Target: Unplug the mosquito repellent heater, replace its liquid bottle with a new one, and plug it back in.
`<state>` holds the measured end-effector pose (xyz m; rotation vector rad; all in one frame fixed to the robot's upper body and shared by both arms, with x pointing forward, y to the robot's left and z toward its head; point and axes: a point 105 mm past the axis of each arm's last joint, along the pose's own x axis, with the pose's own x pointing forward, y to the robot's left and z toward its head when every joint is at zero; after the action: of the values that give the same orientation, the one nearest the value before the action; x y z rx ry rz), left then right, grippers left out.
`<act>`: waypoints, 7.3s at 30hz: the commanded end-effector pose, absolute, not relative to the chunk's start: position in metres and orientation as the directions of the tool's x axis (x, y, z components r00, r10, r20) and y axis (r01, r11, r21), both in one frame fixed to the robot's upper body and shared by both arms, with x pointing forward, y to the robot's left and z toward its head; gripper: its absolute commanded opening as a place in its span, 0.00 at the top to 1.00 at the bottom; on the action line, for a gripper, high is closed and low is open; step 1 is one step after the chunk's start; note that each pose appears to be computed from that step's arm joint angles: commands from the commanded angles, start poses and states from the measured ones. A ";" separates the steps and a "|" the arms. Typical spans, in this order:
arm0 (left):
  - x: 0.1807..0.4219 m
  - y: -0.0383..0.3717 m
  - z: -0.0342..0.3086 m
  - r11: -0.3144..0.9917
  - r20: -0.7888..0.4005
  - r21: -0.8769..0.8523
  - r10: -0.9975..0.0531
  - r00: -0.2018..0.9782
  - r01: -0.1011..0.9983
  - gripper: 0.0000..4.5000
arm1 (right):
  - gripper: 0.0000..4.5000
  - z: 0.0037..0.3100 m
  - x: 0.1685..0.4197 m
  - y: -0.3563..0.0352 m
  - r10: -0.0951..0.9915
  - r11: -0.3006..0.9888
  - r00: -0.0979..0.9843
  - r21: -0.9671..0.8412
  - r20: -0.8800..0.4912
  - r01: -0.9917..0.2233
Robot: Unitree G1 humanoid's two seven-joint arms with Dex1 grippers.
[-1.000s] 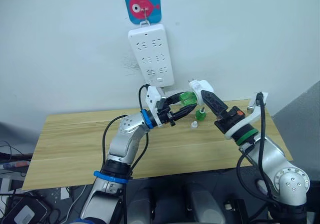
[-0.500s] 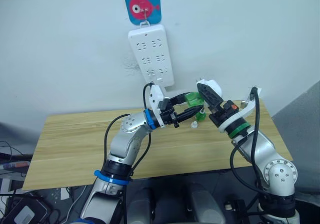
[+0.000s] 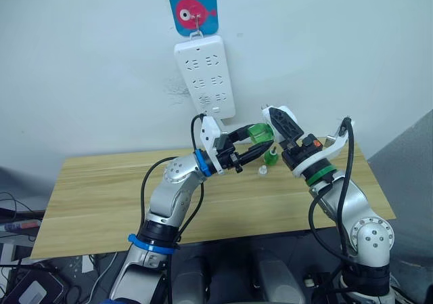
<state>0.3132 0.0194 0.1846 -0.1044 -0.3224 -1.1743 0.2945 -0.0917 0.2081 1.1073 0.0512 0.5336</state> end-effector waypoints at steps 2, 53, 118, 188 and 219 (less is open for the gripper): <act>0.306 0.016 0.195 0.371 0.331 0.134 -0.891 0.312 0.919 0.49 | 0.32 0.222 0.289 -0.088 0.446 0.287 0.850 0.855 0.279 -0.431; 0.408 0.126 0.223 0.581 0.129 0.195 -0.814 0.566 0.791 0.02 | 0.32 0.236 0.264 -0.071 0.714 0.696 0.694 0.007 0.089 -0.718; 0.384 0.111 0.216 0.467 0.092 0.109 -0.884 0.459 0.877 0.71 | 0.32 0.241 0.348 -0.007 0.604 0.779 0.795 -0.257 0.063 -0.572; 0.246 0.164 0.199 0.444 -0.129 0.221 -0.869 0.477 0.868 0.15 | 0.99 0.213 0.313 -0.010 0.803 0.571 0.596 -0.311 0.019 -0.759; 0.248 0.154 0.187 0.390 -0.148 0.265 -0.887 0.437 0.882 0.15 | 0.99 0.220 0.331 -0.023 0.696 0.699 0.715 -0.287 0.063 -0.655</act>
<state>0.2495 0.1569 0.1804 0.3022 0.0165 -1.1171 0.3306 -0.0150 0.1989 -0.2676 -0.1019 0.7898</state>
